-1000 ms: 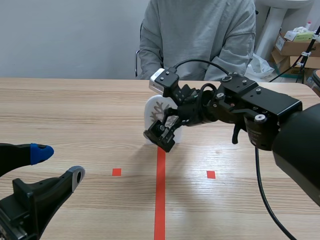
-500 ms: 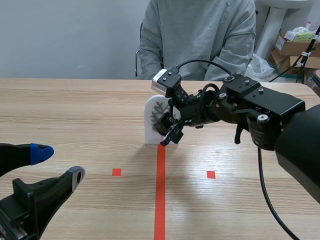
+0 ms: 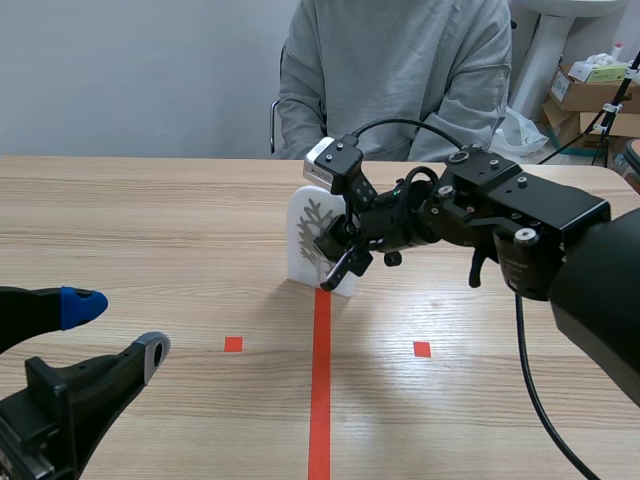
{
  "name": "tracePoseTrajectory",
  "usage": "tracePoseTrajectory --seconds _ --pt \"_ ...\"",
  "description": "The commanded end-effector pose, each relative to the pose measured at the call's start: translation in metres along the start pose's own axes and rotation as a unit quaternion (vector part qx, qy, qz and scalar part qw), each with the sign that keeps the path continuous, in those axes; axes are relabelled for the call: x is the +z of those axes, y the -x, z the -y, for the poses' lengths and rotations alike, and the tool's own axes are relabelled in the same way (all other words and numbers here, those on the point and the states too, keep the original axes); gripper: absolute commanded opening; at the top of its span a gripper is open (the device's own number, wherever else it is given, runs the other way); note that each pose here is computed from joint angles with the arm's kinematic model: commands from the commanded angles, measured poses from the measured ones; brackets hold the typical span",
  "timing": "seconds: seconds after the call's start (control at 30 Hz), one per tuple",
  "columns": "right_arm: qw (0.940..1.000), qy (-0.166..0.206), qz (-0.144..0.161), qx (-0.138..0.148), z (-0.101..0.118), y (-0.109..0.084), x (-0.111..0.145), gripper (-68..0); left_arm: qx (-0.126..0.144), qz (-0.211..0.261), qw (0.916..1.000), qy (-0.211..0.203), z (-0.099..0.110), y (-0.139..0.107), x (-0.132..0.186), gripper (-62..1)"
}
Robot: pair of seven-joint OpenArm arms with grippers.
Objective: Do the leaf sorting experiment
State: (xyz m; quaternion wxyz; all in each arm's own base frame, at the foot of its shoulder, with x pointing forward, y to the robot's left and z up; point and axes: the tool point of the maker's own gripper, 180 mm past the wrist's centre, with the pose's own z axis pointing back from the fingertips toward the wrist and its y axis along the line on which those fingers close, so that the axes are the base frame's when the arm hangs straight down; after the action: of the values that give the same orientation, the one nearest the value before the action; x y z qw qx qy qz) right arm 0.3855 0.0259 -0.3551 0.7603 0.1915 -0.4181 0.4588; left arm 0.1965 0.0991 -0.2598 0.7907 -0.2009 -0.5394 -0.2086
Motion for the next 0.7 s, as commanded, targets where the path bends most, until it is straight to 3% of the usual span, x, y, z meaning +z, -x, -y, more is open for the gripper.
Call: tracePoseTrajectory --seconds 0.0,0.17,0.37,0.53,0.67 --pt "0.9998 0.012 0.015 0.011 0.012 -0.016 0.006 -61.4 -0.004 0.018 0.9998 0.004 0.002 -0.011 -0.001 -15.5" --pt "0.9998 0.012 0.011 0.011 0.012 -0.014 0.006 -66.0 -0.004 0.018 0.9998 0.004 0.002 -0.011 -0.001 -15.5" --pt "0.9997 0.019 0.0 0.013 0.018 -0.013 0.011 -65.7 -0.004 0.018 0.9998 0.004 0.002 -0.011 -0.001 -15.5" --pt "0.998 0.059 0.02 -0.001 0.036 -0.018 0.04 -65.7 -0.004 0.018 0.9998 0.004 0.002 -0.011 -0.001 -15.5" --pt "0.9943 0.101 0.015 -0.033 0.052 0.0 0.073 -65.7 -0.004 0.018 0.9998 0.004 0.002 -0.012 -0.001 -15.5"
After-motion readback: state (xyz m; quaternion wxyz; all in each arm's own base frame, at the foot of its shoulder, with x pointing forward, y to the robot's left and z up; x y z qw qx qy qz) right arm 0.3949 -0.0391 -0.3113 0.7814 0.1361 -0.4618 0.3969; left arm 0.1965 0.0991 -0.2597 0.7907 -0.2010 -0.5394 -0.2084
